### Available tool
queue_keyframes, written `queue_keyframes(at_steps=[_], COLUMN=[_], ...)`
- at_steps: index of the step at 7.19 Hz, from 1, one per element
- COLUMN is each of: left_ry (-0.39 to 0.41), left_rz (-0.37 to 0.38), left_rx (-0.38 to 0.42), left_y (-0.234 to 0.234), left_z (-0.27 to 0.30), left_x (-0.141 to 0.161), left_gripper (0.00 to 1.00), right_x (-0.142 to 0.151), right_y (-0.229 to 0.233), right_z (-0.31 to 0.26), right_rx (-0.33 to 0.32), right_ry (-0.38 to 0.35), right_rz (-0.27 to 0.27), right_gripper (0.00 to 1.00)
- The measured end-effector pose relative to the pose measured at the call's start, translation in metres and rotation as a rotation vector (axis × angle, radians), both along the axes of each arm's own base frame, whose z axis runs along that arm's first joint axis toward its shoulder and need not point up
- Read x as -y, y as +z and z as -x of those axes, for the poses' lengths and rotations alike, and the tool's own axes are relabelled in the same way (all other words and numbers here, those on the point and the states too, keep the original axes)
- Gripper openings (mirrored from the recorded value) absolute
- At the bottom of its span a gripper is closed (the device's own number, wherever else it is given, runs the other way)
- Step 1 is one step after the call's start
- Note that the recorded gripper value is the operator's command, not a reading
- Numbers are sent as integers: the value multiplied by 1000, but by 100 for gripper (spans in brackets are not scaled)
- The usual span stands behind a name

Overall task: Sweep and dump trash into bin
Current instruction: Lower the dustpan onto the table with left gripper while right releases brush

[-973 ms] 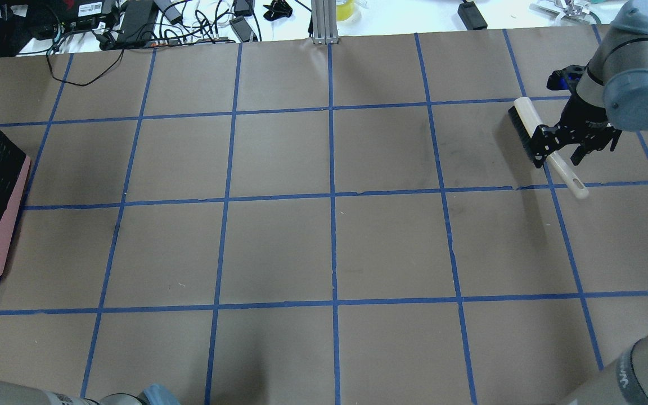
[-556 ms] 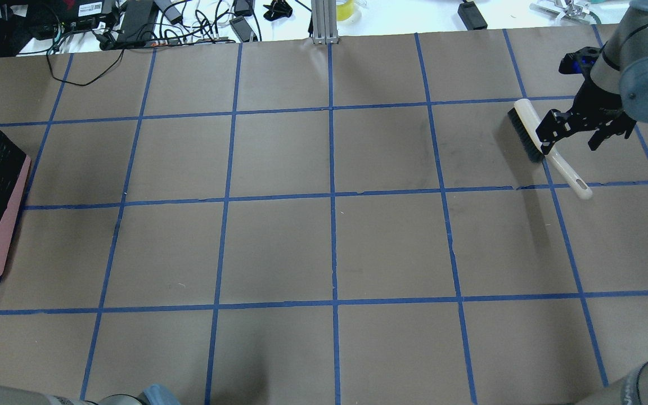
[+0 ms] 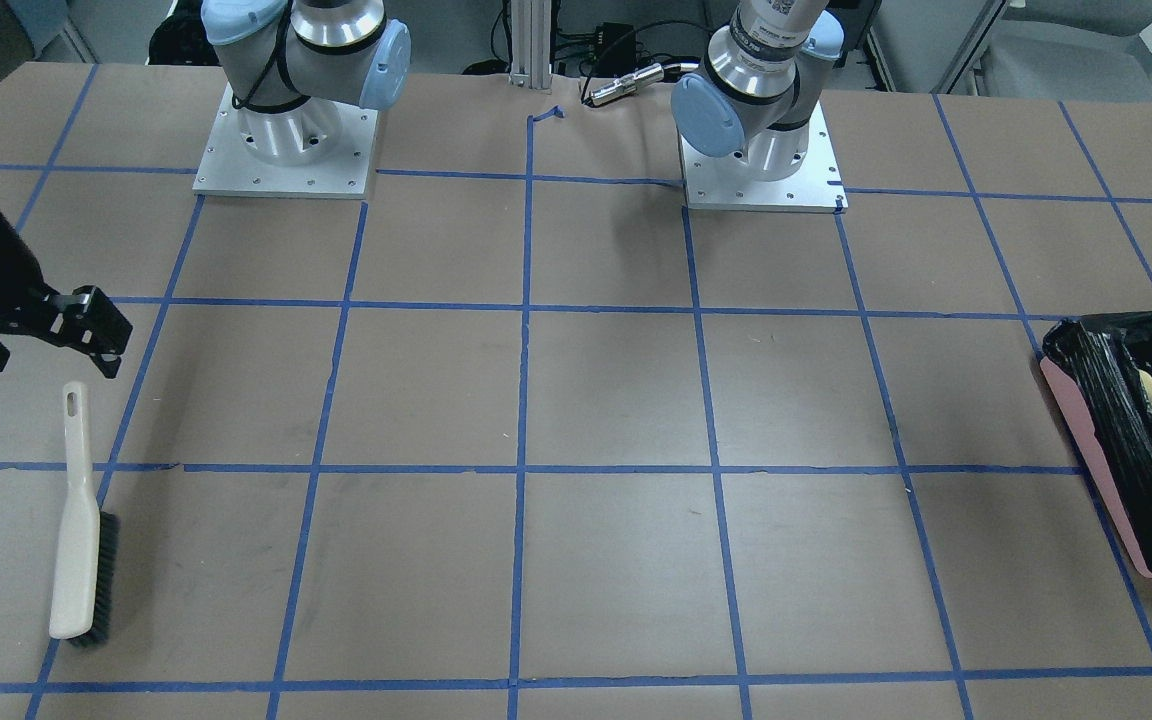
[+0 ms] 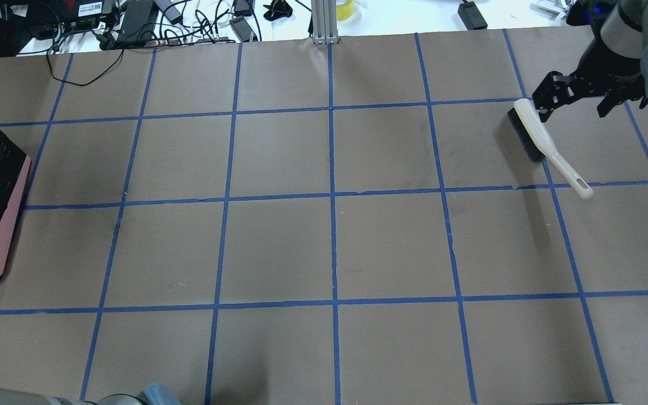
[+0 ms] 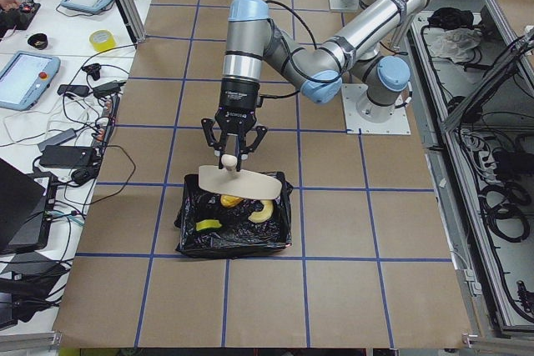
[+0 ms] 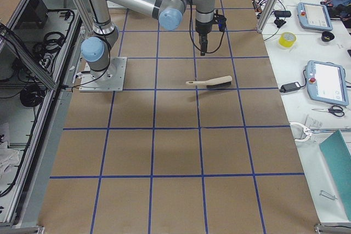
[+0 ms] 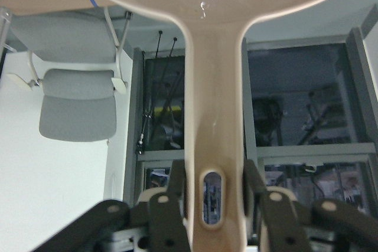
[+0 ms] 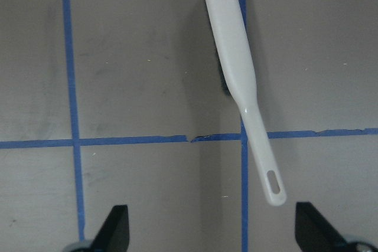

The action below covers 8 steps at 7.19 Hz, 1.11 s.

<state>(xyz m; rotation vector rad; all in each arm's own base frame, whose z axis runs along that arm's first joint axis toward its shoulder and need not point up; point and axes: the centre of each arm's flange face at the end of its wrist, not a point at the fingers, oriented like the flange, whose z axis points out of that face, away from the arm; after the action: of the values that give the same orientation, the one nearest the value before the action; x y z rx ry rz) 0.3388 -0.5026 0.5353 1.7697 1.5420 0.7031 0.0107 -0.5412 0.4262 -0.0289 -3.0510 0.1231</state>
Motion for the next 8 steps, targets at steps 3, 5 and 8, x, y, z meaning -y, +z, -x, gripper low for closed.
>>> queue_keyframes(at_steps=[3,5,8], left_ry=[-116,-134,-55], left_rz=[15,-11,-64], left_rx=[-330,-588,-819], left_y=[17,5,-28], left_z=[32,62,164], left_x=[2,4,37], left_gripper=[0,0,0], right_x=[-30,-47,-58], right_y=[34,51,60], right_z=[-81,-92,-94], right_rx=[57,65,59], right_ry=[25,31,36], right_rz=[43,34,37], right_gripper=[100,100,100])
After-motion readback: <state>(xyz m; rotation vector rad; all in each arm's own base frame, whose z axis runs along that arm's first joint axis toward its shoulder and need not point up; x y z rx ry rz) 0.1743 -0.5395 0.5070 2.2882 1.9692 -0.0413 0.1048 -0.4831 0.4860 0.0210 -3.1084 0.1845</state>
